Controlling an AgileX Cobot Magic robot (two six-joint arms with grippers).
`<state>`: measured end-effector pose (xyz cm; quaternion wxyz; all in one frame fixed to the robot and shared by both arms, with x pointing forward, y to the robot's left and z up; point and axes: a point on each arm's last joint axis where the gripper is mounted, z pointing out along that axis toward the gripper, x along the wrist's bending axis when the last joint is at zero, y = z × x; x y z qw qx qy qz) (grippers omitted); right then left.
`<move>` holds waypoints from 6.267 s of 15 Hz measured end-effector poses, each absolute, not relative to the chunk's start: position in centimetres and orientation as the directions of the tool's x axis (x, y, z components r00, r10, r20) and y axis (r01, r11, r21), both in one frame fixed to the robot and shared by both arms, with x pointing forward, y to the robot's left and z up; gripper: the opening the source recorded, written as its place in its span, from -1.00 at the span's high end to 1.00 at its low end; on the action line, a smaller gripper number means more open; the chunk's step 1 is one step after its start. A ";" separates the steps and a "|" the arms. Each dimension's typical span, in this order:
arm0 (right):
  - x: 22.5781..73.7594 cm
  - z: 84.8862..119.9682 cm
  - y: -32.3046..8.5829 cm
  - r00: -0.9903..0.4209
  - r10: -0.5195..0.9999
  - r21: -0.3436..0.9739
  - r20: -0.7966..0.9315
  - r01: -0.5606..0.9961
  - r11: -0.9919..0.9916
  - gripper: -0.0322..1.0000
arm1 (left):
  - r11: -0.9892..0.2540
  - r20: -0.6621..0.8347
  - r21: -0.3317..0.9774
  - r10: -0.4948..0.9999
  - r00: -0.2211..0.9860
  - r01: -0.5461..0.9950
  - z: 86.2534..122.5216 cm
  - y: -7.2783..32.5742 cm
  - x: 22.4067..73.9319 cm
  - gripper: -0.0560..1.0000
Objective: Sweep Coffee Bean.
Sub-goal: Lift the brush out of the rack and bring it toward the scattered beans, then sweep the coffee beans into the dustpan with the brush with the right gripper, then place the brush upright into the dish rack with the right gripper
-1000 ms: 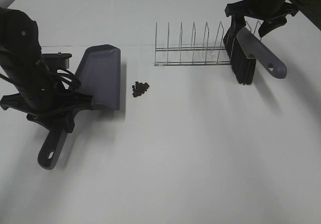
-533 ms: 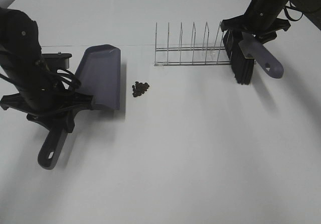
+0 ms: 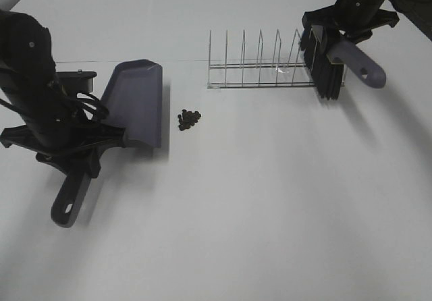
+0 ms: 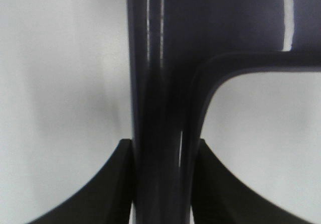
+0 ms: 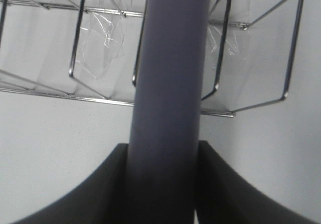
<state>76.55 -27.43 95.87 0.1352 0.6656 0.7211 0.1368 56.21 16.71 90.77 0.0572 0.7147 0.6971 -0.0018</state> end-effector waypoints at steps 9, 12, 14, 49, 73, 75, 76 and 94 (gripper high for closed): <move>73.6 107.0 -27.6 -0.046 0.999 0.476 -0.021 0.878 0.050 0.38 | -0.021 -0.083 0.080 0.996 0.028 0.997 90.8 16.7 56.2 0.40; 71.9 108.7 -27.2 -0.056 0.998 0.475 0.000 0.879 0.049 0.38 | -0.021 -0.083 0.080 0.996 0.028 0.997 90.8 16.7 56.2 0.40; 70.3 108.3 -25.9 -0.086 0.996 0.424 -0.016 0.902 0.085 0.38 | -0.022 -0.081 0.078 0.996 0.029 0.997 90.8 16.7 56.2 0.40; 62.9 94.9 3.9 -0.562 0.810 0.243 -0.166 0.773 0.586 0.38 | -0.077 -0.041 -0.037 0.996 0.075 0.996 87.0 15.0 55.4 0.40; 66.7 99.6 -25.2 -0.067 0.980 0.167 -0.187 0.981 0.099 0.38 | -0.076 -0.041 -0.038 0.996 0.074 0.996 87.0 15.0 55.4 0.40; 67.1 99.7 -24.8 -0.065 0.985 0.221 -0.159 0.970 0.100 0.38 | -0.076 -0.041 -0.038 0.996 0.074 0.996 87.0 15.0 55.4 0.40; 67.2 99.7 -24.8 -0.065 0.985 0.229 -0.157 0.968 0.101 0.38 | -0.075 -0.042 -0.039 0.996 0.074 0.996 87.0 15.0 55.4 0.40; 72.0 95.8 -24.7 -0.039 0.976 0.300 -0.214 0.948 0.104 0.38 | -0.077 -0.041 -0.040 0.996 0.076 0.996 86.9 15.0 55.4 0.40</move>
